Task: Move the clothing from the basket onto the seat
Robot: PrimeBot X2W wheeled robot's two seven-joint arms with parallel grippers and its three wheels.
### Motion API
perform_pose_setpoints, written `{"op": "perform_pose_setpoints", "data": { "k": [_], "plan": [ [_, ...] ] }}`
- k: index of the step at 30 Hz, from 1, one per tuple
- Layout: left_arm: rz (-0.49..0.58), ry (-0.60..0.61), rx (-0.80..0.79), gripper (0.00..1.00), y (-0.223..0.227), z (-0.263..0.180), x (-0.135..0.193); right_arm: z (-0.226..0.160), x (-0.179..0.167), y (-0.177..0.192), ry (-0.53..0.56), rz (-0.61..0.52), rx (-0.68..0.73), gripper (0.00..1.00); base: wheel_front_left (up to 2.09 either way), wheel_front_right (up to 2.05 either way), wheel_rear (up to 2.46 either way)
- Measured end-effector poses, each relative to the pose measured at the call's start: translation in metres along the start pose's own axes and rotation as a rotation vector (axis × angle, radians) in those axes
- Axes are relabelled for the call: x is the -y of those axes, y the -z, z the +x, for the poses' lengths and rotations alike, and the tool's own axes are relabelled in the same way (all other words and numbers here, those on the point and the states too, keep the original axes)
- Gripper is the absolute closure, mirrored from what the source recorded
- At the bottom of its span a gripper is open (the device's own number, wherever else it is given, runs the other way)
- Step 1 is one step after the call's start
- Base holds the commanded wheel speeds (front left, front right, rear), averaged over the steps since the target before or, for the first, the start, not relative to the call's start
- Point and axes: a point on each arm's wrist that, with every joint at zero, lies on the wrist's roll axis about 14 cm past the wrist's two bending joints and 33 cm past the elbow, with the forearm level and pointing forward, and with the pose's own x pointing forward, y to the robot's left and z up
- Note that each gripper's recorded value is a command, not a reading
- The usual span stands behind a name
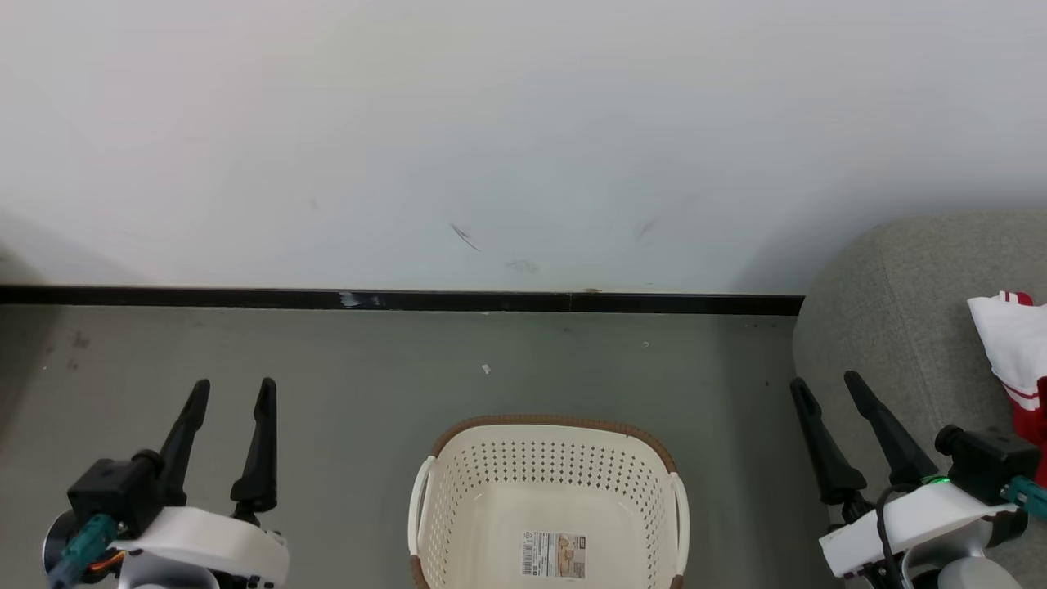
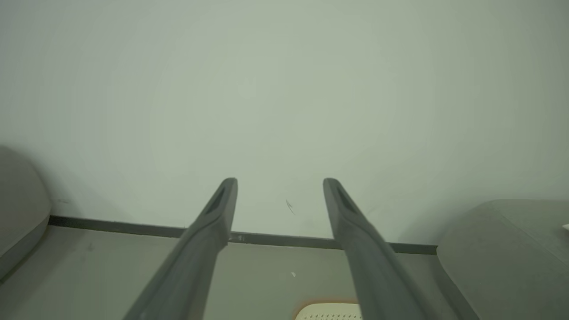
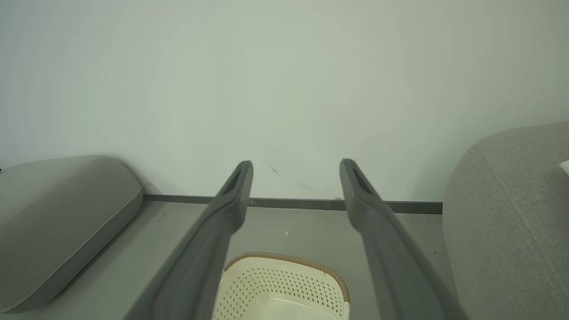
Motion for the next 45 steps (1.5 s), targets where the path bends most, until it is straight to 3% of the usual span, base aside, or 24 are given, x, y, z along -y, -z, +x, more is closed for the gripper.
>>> {"op": "perform_pose_setpoints", "data": {
  "k": [8,45],
  "plan": [
    [0.075,-0.033,0.01,0.0,0.001,-0.006,-0.011,-0.003,0.004,-0.007,0.029,-0.036,0.025,0.0,0.0,0.0,0.0],
    [0.046,-0.011,0.017,0.0,0.011,-0.017,-0.005,-0.016,0.009,-0.007,0.084,-0.079,0.031,0.0,0.0,0.0,0.0]
  ]
}}
